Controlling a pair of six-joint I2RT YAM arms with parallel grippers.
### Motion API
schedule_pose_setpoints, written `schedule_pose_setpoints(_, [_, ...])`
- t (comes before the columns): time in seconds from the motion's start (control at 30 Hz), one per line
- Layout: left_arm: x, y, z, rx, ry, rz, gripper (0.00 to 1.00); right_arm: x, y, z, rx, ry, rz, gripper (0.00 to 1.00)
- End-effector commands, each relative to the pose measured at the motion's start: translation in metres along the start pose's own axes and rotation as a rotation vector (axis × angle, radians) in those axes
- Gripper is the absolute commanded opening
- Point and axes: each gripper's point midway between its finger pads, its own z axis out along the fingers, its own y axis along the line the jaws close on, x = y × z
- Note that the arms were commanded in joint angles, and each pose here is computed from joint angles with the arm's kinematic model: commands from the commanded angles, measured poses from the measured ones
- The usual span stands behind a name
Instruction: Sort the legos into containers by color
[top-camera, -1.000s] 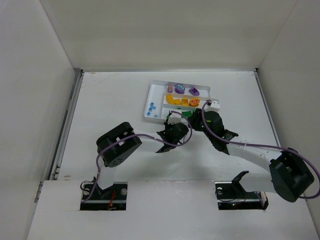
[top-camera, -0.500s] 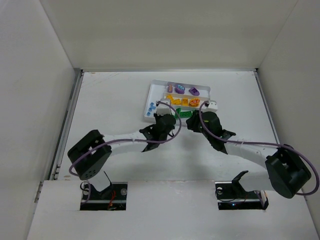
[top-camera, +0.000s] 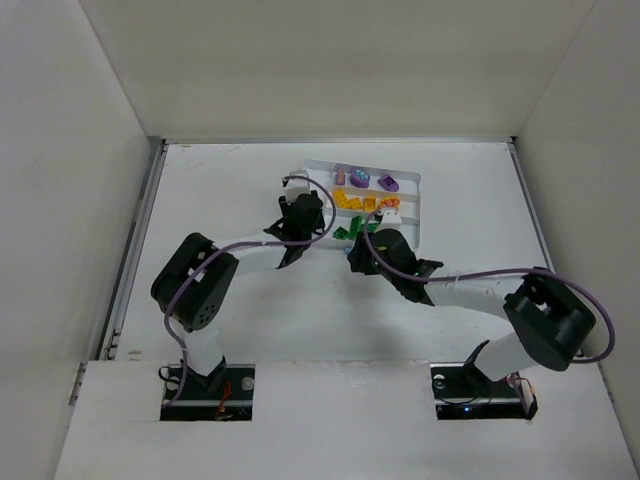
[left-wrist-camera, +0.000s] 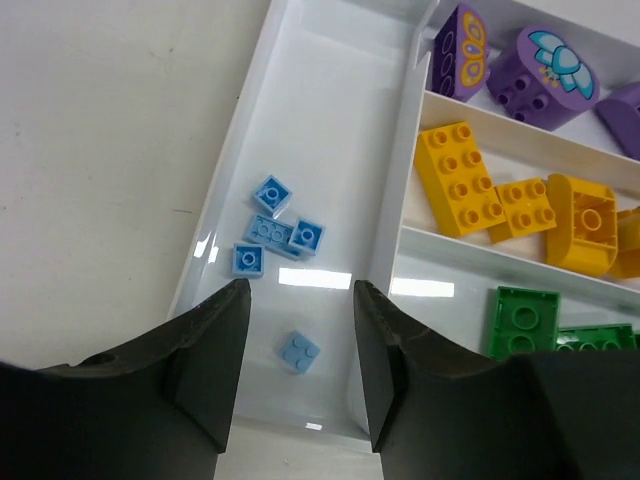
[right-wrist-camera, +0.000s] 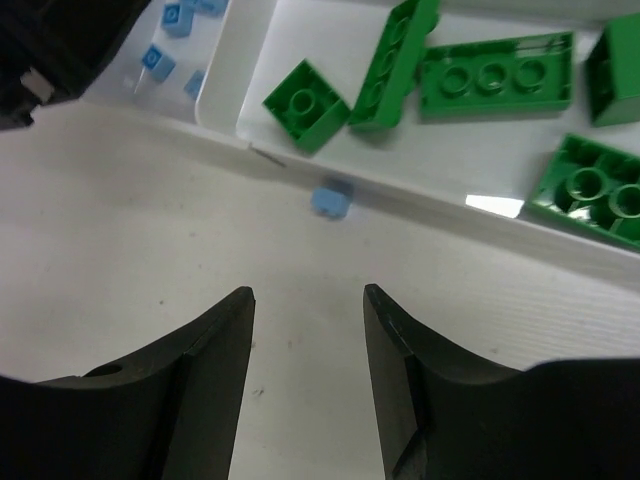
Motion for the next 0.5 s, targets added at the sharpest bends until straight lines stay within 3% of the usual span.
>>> schedule_pose_setpoints(0.0, [-0.041, -0.016, -0.020, 0.080, -0.081, -0.078, 0.44, 0.002, 0.019, 0.010, -0.007, 0.000, -0.037, 0.54])
schedule_pose_setpoints(0.47, [0.001, 0.049, -0.103, 0.127, -0.091, -0.250, 0.47, 0.017, -0.007, 0.061, 0.263, -0.008, -0.046, 0.49])
